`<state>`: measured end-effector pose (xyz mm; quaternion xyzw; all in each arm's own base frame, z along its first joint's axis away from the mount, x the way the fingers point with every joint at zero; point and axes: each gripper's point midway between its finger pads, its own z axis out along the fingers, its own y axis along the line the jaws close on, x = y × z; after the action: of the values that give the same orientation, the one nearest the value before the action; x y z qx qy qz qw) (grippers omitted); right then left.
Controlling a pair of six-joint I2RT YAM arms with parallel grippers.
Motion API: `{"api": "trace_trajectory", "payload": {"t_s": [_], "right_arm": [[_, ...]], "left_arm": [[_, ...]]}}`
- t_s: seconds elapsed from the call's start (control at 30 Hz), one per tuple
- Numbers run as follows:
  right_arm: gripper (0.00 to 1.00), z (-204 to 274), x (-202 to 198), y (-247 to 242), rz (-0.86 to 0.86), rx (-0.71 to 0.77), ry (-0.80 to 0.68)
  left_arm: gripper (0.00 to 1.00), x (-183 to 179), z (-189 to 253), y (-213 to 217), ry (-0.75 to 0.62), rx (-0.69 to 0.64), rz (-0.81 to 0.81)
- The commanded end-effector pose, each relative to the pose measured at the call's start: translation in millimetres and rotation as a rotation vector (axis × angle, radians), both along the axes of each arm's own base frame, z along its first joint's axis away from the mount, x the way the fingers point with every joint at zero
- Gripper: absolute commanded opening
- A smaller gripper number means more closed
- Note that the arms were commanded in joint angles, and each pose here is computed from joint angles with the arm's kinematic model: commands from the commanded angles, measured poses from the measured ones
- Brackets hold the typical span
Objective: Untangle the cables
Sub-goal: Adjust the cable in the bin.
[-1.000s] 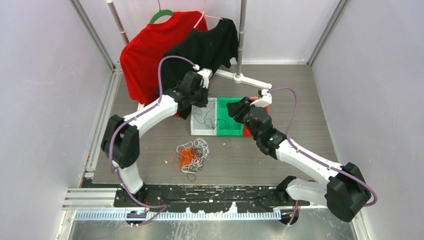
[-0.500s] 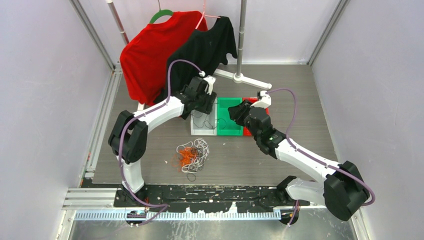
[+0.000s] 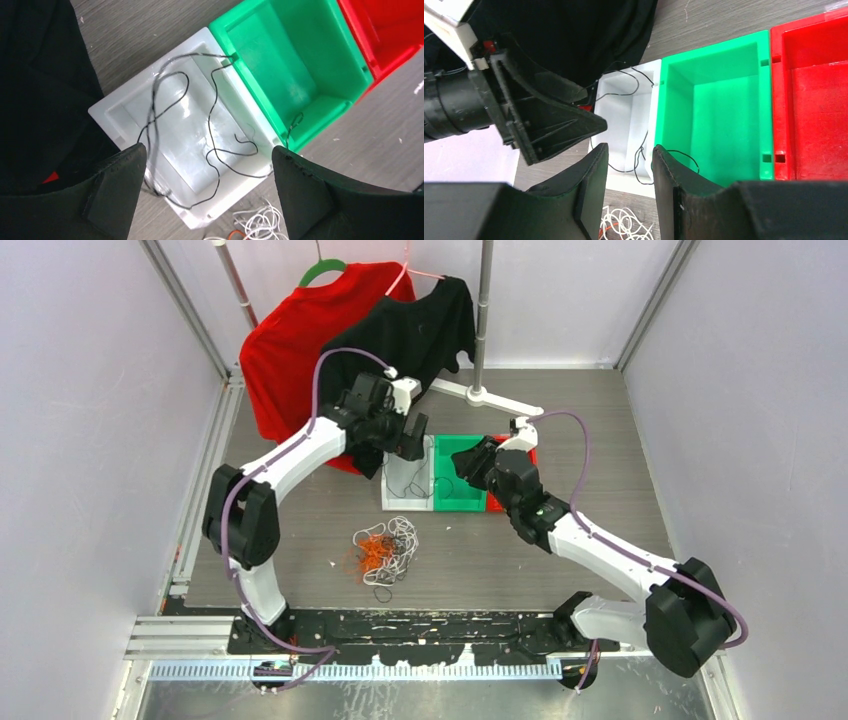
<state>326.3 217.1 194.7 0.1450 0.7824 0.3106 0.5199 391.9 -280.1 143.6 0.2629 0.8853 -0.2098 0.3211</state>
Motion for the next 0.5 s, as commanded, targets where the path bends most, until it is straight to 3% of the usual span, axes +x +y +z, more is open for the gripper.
{"api": "trace_trajectory", "payload": {"t_s": [0.0,0.17,0.37,0.47], "right_arm": [[0.45,31,9,14,0.032,0.068,-0.050],[0.47,34,18,33,0.062,0.137,-0.023],[0.48,34,36,52,0.064,0.199,0.009],[0.48,28,45,60,0.061,0.210,0.020]], "left_arm": [[0.95,-18,45,-10,-0.030,-0.152,-0.045],[0.95,-17,68,-5,-0.046,-0.186,-0.021],[0.88,-18,66,12,0.080,-0.289,0.068],[0.88,-6,80,29,0.030,-0.293,0.096]]}}
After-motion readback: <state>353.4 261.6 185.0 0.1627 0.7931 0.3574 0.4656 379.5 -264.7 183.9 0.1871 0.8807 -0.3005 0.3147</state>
